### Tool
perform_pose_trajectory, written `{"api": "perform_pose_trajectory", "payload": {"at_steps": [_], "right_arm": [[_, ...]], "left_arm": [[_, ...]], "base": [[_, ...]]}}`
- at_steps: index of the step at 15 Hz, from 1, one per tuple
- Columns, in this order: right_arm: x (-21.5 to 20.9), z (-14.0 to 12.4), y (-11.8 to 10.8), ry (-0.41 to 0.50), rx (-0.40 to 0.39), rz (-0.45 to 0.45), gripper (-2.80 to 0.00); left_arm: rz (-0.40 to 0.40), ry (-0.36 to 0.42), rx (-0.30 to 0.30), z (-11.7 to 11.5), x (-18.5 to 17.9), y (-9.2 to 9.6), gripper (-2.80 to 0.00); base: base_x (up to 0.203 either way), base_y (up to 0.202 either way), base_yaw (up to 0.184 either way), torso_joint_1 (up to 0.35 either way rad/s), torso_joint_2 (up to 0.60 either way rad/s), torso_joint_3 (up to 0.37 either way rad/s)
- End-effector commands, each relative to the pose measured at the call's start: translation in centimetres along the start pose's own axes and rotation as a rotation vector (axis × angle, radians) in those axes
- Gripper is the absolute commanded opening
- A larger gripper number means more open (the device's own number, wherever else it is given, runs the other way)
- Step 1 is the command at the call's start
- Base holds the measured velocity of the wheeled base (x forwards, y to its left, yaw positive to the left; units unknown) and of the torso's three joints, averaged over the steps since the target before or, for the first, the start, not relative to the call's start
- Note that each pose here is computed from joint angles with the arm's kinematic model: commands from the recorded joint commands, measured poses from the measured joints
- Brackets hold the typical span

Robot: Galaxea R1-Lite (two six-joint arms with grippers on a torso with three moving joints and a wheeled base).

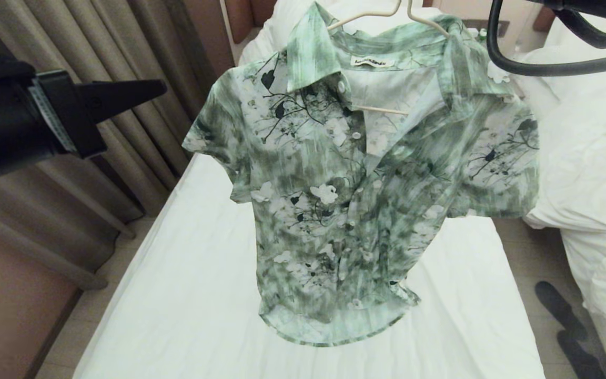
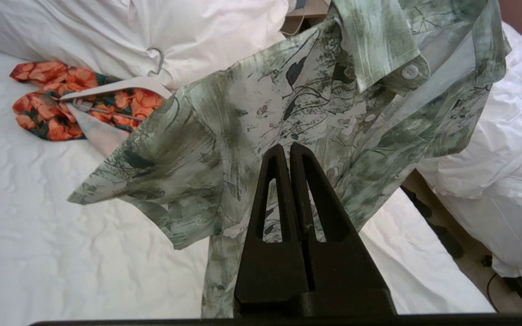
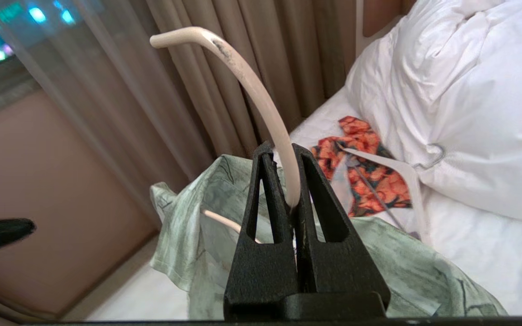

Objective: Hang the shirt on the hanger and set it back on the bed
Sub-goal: Take the clothes hanger out of the clothes

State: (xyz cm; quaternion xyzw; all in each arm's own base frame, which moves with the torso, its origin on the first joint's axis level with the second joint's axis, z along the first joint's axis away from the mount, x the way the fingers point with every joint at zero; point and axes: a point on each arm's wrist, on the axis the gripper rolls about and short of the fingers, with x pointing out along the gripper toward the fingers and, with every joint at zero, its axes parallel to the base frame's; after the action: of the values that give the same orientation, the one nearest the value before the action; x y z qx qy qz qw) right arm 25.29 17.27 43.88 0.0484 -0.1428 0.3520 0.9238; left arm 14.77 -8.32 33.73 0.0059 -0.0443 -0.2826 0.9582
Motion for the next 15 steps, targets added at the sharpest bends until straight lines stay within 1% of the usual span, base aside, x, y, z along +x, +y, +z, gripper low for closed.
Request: {"api": "perform_pose_trajectory", "payload": {"at_steps": [1, 2, 4, 6, 7, 9, 10, 11, 13, 15], "right_arm": [[0.2, -0.2, 0.0, 0.008, -0.009, 0.000, -2.80], [0.2, -0.4, 0.1, 0.012, -0.009, -0.001, -2.80], [0.5, -0.7, 0.3, 0.023, -0.006, 0.004, -2.80], [0.9, -1.3, 0.7, 0.036, -0.001, 0.018, -2.80], [1.1, -1.6, 1.1, 0.042, 0.003, 0.029, -2.80], [1.6, -2.2, 1.6, 0.054, 0.009, 0.043, -2.80], [1.8, -2.5, 1.8, 0.059, 0.010, 0.027, -2.80], [2.0, -2.6, 1.9, 0.059, 0.006, 0.011, -2.80], [2.0, -2.8, 1.9, 0.064, 0.003, -0.006, -2.80], [1.9, -2.6, 1.9, 0.061, 0.003, -0.006, -2.80]], "left_arm": [[-0.003, -0.005, 0.000, 0.1, 0.0, 0.0, -2.80], [-0.016, -0.006, -0.002, 0.1, 0.0, -0.2, -2.80], [-0.090, -0.013, -0.022, 0.2, 0.0, -1.5, -2.80], [-0.174, -0.004, -0.063, -0.1, 0.2, -3.1, -2.80], [-0.195, -0.002, -0.091, -0.5, 0.9, -3.9, -2.80], [-0.184, -0.058, -0.131, -1.0, 2.5, -5.3, -2.80], [-0.166, -0.088, -0.144, -1.4, 3.2, -6.0, -2.80], [-0.150, -0.099, -0.152, -1.8, 3.7, -6.7, -2.80], [-0.165, -0.059, -0.156, -3.0, 4.5, -7.9, -2.80], [-0.169, -0.025, -0.162, -3.9, 5.4, -8.4, -2.80]], "base": [[0.000, 0.000, 0.000, 0.000, 0.00, 0.000], [0.000, 0.000, 0.000, 0.000, 0.00, 0.000], [0.000, 0.000, 0.000, 0.000, 0.00, 0.000], [0.000, 0.000, 0.000, 0.000, 0.00, 0.000], [0.000, 0.000, 0.000, 0.000, 0.00, 0.000], [0.000, 0.000, 0.000, 0.000, 0.00, 0.000], [0.000, 0.000, 0.000, 0.000, 0.00, 0.000], [0.000, 0.000, 0.000, 0.000, 0.00, 0.000], [0.000, 0.000, 0.000, 0.000, 0.00, 0.000], [0.000, 0.000, 0.000, 0.000, 0.00, 0.000]]}}
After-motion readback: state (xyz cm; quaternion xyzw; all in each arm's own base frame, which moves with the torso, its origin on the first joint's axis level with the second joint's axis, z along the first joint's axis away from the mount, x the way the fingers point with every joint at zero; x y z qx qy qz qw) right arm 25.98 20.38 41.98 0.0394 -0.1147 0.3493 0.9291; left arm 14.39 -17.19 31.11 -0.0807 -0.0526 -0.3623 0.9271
